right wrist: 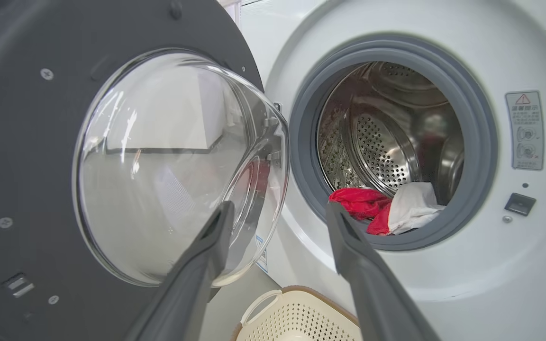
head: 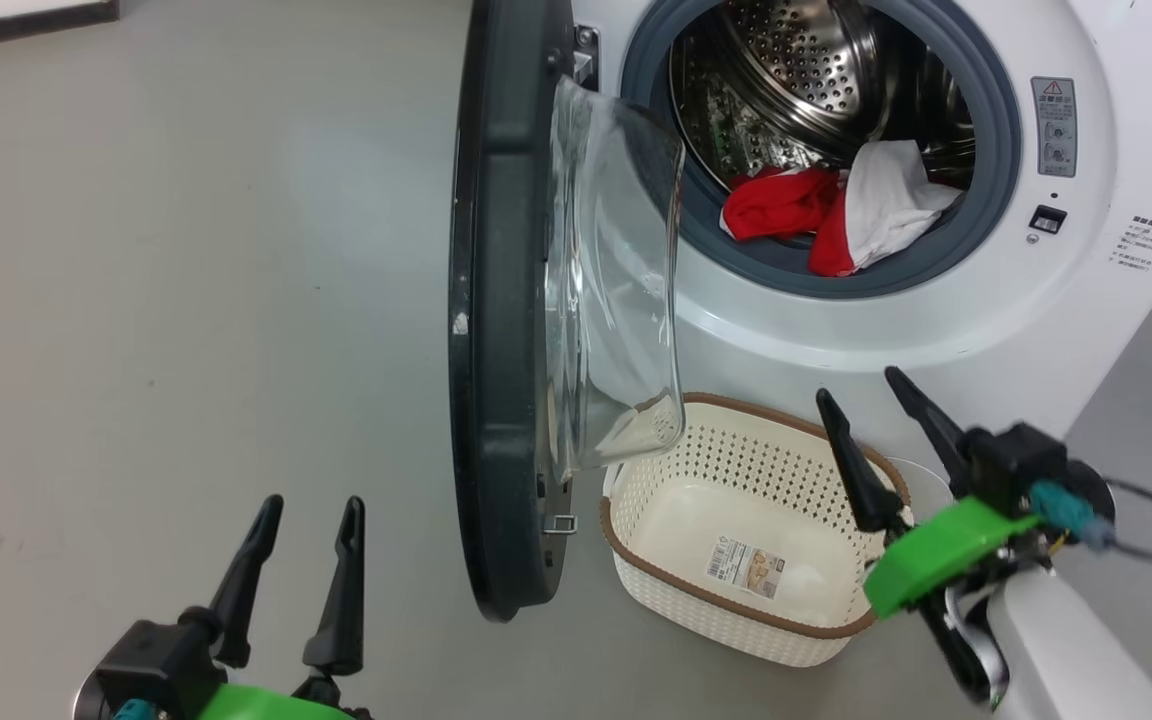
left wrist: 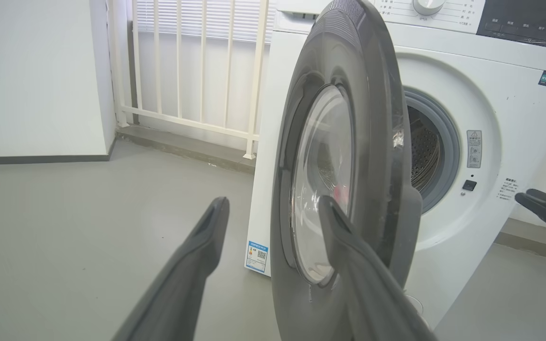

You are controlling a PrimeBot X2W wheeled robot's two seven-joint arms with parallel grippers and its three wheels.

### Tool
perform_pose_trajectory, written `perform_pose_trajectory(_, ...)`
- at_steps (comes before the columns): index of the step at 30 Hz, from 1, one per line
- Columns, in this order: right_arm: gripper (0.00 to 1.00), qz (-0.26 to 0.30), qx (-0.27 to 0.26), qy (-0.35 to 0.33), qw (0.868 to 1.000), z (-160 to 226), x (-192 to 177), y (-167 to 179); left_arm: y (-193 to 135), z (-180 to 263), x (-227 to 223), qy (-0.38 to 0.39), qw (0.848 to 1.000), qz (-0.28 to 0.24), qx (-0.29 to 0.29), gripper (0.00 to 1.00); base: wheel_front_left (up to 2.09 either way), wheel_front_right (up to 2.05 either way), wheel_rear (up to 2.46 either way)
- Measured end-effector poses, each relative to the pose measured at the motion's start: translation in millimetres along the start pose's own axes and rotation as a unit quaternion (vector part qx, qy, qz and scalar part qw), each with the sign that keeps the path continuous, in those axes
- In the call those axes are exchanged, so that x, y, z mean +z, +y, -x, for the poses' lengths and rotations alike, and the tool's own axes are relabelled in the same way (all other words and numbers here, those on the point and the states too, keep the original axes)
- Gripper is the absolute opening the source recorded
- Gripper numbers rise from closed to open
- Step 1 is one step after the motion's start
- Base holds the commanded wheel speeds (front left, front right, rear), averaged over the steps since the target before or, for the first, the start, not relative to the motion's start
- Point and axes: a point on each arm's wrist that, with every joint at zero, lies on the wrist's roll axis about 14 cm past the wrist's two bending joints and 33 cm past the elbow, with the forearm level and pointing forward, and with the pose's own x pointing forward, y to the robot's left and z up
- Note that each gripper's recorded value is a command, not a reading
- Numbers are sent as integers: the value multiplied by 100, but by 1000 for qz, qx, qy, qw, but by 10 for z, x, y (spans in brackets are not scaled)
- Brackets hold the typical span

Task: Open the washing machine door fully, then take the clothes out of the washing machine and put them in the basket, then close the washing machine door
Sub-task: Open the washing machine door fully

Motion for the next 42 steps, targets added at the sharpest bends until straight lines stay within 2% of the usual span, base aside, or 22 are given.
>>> perform_pose_trajectory(4, 100, 1, -27, -30, 999, 201, 42, 2, -1, 0, 20, -6, 1000, -1, 1, 100, 0, 0, 0)
perform_pose_trajectory(11, 100, 6, -48, -19, 999, 502, -120, -44, -4, 1, -3, -7, 1000, -4, 2, 100, 0, 0, 0)
perform_pose_trajectory(35, 100, -9, -43, -14, 999, 546, -182, 5, 24, 19, -174, 15, 1000, -4, 6, 100, 0, 0, 0)
perform_pose_trajectory(36, 100, -9, -43, -12, 999, 546, -186, 5, 21, 20, -176, 15, 1000, -3, 6, 36, 0, 0, 0)
perform_pose_trajectory(37, 100, -9, -42, -11, 999, 546, -190, 7, 21, 21, -180, 16, 1000, -2, 6, 0, 0, 0, 0)
perform_pose_trajectory(42, 100, -12, -42, -10, 999, 547, -193, 15, -4, -15, -140, 10, 1000, -1, 1, 0, 0, 0, 0)
